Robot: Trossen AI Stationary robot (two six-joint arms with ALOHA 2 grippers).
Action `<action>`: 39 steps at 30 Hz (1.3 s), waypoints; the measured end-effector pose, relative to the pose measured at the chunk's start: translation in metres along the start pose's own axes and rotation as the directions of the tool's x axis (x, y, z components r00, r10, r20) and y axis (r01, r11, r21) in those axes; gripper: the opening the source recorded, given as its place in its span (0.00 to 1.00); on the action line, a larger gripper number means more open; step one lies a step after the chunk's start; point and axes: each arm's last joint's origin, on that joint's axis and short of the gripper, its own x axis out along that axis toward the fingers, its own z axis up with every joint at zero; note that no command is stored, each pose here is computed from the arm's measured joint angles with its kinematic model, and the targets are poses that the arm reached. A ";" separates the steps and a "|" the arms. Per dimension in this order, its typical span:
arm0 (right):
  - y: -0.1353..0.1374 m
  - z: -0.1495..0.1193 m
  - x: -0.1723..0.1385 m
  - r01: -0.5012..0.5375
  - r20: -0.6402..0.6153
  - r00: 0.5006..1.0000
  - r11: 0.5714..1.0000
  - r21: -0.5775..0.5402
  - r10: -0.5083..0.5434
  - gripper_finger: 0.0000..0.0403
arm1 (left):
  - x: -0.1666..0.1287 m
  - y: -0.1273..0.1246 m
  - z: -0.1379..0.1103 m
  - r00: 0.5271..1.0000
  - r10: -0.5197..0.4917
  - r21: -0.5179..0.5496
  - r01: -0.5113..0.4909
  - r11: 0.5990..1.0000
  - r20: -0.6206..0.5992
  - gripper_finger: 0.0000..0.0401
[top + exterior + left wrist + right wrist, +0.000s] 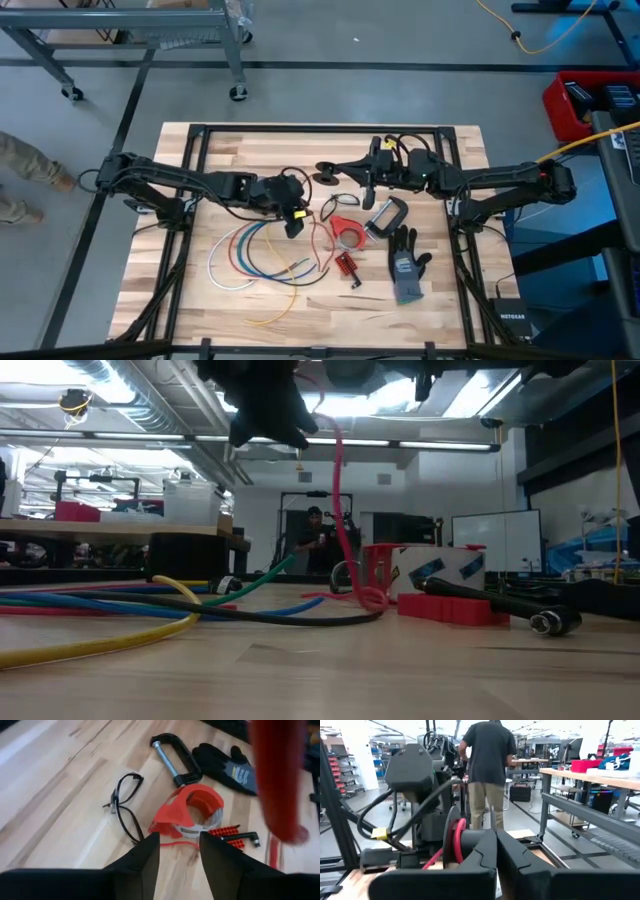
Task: Coil cords
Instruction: Coil the red wire onto the spool
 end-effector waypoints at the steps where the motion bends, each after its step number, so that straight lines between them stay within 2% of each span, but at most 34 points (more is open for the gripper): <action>1: 0.000 0.000 0.000 0.003 0.002 1.000 1.000 0.000 -0.003 0.00 | 0.000 -0.001 -0.001 1.000 0.001 -0.006 -0.001 1.000 -0.002 0.33; 12: -0.001 -0.001 -0.004 0.034 -0.039 0.999 0.999 -0.030 -0.035 0.00 | -0.016 -0.013 -0.014 0.996 0.089 0.061 -0.088 0.994 -0.005 0.21; 23: 0.004 -0.006 -0.011 -0.144 -0.147 0.978 0.989 0.023 0.146 0.00 | -0.019 -0.014 -0.008 0.983 0.152 0.176 -0.168 0.970 0.101 0.13; 27: 0.004 -0.010 -0.012 -0.147 -0.193 0.970 0.989 0.028 0.150 0.00 | -0.023 -0.014 -0.007 0.981 0.157 0.169 -0.175 0.970 0.114 0.12; 34: 0.004 -0.017 -0.013 -0.179 -0.260 0.949 0.984 0.010 0.175 0.00 | -0.038 -0.011 0.002 0.957 0.202 0.127 -0.232 0.964 0.210 0.12; 39: 0.006 -0.016 -0.013 -0.227 -0.252 0.941 0.974 0.016 0.224 0.00 | -0.040 -0.016 0.013 0.938 0.154 0.101 -0.194 0.976 0.311 0.12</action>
